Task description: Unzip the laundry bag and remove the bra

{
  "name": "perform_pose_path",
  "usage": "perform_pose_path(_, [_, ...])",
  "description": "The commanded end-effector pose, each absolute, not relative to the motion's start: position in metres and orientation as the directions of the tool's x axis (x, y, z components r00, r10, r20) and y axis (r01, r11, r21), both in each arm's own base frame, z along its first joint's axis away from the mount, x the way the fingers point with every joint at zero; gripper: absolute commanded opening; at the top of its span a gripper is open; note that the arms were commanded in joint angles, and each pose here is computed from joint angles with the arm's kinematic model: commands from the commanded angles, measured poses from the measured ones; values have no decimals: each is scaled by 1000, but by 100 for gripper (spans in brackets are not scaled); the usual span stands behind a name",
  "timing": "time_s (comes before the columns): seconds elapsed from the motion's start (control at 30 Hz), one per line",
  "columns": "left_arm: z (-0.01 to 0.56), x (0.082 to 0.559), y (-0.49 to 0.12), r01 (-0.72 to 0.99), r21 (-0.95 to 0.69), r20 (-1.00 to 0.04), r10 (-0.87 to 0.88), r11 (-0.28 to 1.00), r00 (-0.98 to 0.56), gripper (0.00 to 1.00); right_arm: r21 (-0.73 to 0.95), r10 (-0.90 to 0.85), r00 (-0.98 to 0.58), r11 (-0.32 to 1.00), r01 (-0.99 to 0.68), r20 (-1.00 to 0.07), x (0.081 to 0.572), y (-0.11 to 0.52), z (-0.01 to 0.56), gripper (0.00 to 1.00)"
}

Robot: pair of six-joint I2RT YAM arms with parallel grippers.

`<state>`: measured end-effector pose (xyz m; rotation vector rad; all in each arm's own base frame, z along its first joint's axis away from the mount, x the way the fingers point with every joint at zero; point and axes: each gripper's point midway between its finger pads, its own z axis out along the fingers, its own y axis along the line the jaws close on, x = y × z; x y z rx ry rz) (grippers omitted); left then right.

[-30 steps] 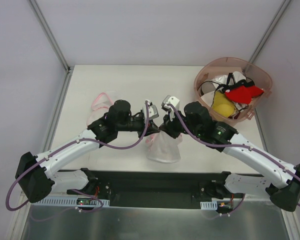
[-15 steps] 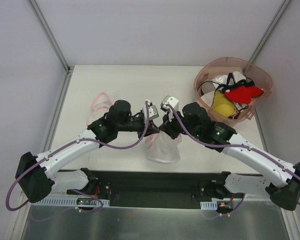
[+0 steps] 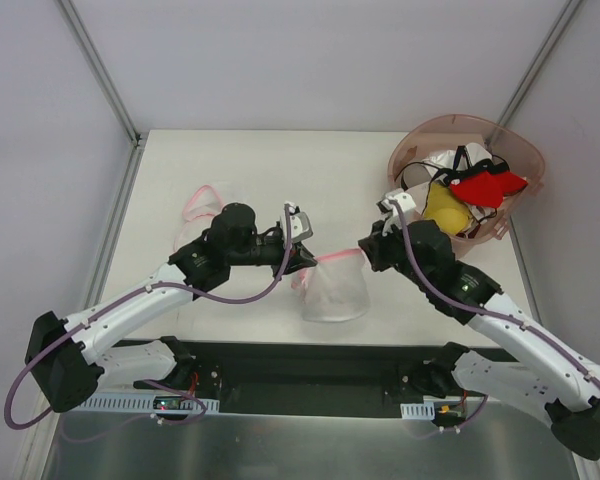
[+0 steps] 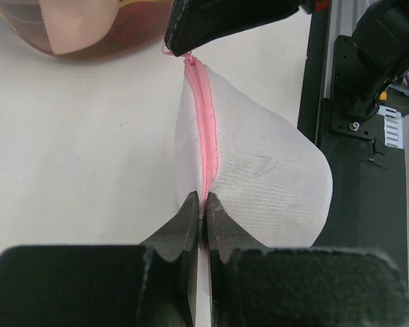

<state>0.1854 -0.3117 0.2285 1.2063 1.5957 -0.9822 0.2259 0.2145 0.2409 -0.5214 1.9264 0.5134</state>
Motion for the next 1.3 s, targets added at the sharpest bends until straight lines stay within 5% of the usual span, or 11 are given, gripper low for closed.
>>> perform_pose_path(0.0, [251, 185, -307, 975, -35, -970, 227, 221, -87, 0, 236, 72, -424, 908, -347, -903, 245, 178, 228, 1])
perform_pose_path(0.2, [260, 183, -308, 974, -45, -976, 199, 223, -91, 0, 362, 215, -506, 908, -212, -835, 250, 165, 176, 1])
perform_pose_path(0.47, [257, 177, -313, 980, -86, -975, 188, 182, -120, 4, 433, 231, -526, 850, -300, -818, 259, 197, 191, 1])
perform_pose_path(0.53, [256, 174, -315, 981, -108, -970, 197, 162, -139, 41, 423, 221, -512, 847, -322, -830, 260, 199, 202, 1])
perform_pose_path(0.57, [256, 170, -317, 983, -119, -969, 200, 137, -145, 67, 420, 214, -510, 846, -330, -833, 259, 200, 209, 1])
perform_pose_path(0.67, [258, 169, -322, 982, -153, -964, 202, 115, -174, 80, 414, 197, -503, 835, -364, -841, 253, 205, 222, 1])
perform_pose_path(0.83, [257, 173, -344, 969, -230, -944, 223, 88, -244, 80, 402, 171, -508, 829, -389, -844, 245, 213, 227, 1])
perform_pose_path(1.27, [242, 208, -377, 808, -407, -869, 92, 426, -486, 74, 416, 174, -522, 820, -393, -835, 240, 224, 230, 1])
